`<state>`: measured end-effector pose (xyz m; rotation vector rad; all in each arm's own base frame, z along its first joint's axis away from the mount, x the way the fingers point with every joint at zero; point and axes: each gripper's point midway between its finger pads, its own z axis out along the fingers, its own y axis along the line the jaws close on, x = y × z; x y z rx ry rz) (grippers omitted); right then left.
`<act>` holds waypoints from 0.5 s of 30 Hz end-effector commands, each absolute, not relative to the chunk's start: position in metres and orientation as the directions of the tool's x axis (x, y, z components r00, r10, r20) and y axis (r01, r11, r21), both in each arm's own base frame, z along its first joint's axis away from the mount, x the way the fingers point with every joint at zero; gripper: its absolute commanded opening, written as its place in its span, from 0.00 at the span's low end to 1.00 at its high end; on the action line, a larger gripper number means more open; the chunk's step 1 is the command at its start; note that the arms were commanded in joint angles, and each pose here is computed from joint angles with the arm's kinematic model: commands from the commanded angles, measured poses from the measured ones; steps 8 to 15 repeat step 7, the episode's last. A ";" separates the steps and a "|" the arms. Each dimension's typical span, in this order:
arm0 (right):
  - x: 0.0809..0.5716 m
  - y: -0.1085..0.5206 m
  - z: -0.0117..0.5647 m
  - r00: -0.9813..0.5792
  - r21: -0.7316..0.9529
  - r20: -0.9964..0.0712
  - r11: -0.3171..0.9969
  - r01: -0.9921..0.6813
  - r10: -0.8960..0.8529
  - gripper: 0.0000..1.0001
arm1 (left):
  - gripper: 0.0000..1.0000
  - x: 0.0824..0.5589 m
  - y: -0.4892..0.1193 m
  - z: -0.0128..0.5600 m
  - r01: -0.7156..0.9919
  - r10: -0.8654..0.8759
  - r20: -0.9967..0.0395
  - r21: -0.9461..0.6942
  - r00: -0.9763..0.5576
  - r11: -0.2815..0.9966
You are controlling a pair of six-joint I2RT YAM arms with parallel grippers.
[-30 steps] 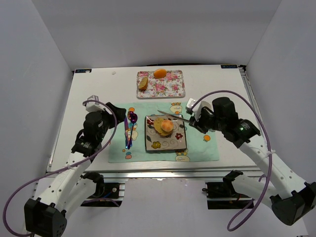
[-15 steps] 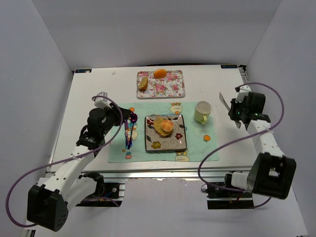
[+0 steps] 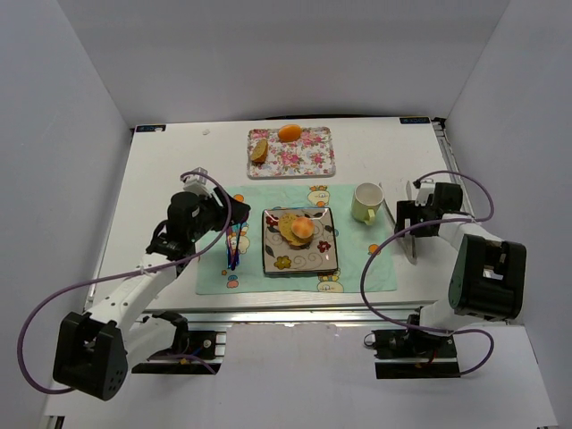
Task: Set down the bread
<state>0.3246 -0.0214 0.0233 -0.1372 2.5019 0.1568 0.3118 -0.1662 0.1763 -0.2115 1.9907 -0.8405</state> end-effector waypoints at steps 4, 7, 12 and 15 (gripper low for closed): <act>0.369 -0.049 0.110 -0.692 -0.100 -0.705 0.988 -0.120 -0.156 0.89 | 0.66 0.315 -0.173 0.190 0.233 -0.446 -0.716 -0.634 -0.538 0.737; 0.395 -0.032 0.169 -0.580 -0.114 -0.791 0.978 -0.173 -0.195 0.89 | 0.64 0.316 -0.177 0.188 0.239 -0.452 -0.705 -0.648 -0.546 0.723; 0.395 -0.032 0.169 -0.580 -0.114 -0.791 0.978 -0.173 -0.195 0.89 | 0.64 0.316 -0.177 0.188 0.239 -0.452 -0.705 -0.648 -0.546 0.723; 0.395 -0.032 0.169 -0.580 -0.114 -0.791 0.978 -0.173 -0.195 0.89 | 0.64 0.316 -0.177 0.188 0.239 -0.452 -0.705 -0.648 -0.546 0.723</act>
